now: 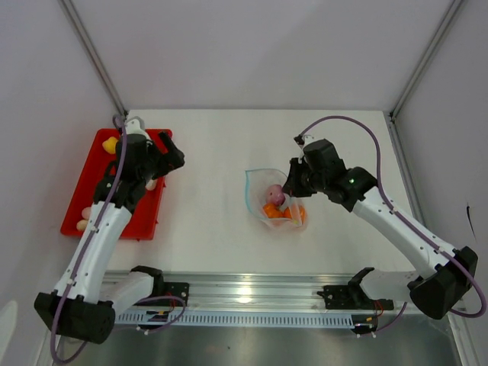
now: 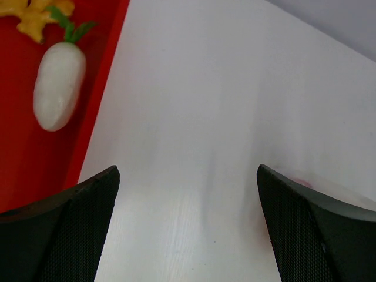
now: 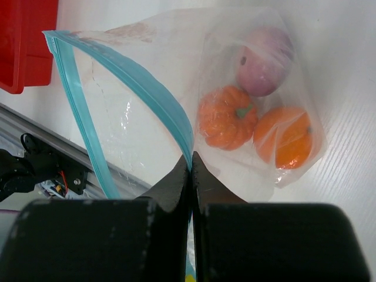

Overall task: Place the food in the zip-top bag and seal the zipper
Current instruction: Pick up the fake vegetable from the bin.

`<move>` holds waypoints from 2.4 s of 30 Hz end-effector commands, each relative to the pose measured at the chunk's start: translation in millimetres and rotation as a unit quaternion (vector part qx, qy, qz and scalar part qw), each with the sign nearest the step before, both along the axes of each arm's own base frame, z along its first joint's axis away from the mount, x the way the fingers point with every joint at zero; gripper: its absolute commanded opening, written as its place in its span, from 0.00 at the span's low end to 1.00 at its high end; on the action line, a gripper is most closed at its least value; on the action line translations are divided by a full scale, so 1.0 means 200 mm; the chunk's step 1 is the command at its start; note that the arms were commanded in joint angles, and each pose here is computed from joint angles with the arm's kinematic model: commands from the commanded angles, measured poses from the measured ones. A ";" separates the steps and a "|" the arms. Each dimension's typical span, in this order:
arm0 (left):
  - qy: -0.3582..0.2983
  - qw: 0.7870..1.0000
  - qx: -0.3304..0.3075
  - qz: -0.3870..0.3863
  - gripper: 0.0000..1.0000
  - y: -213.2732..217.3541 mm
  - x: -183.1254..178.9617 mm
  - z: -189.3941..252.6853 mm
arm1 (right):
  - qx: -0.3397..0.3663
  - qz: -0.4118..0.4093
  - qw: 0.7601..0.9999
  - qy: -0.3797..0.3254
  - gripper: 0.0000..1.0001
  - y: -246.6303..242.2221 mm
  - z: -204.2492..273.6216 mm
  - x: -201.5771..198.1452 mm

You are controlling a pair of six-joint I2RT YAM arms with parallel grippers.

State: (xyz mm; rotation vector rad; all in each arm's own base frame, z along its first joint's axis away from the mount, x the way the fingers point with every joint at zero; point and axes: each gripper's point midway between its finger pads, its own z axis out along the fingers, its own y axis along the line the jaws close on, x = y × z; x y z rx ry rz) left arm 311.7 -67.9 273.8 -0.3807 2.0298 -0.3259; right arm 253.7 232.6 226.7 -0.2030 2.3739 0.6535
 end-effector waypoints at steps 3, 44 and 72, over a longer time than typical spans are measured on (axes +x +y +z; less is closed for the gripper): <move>0.062 0.997 -0.015 0.051 1.00 0.19 0.10 -0.22 | 0.013 0.015 1.000 -0.011 0.00 0.03 0.02 0.00; 0.305 0.942 0.039 0.133 0.93 0.80 0.50 -0.90 | 0.023 0.025 0.999 -0.023 0.00 0.01 0.05 -0.04; 0.365 0.925 0.071 0.079 0.60 0.84 0.56 -1.11 | 0.025 0.019 0.999 -0.017 0.00 -0.01 0.03 -0.07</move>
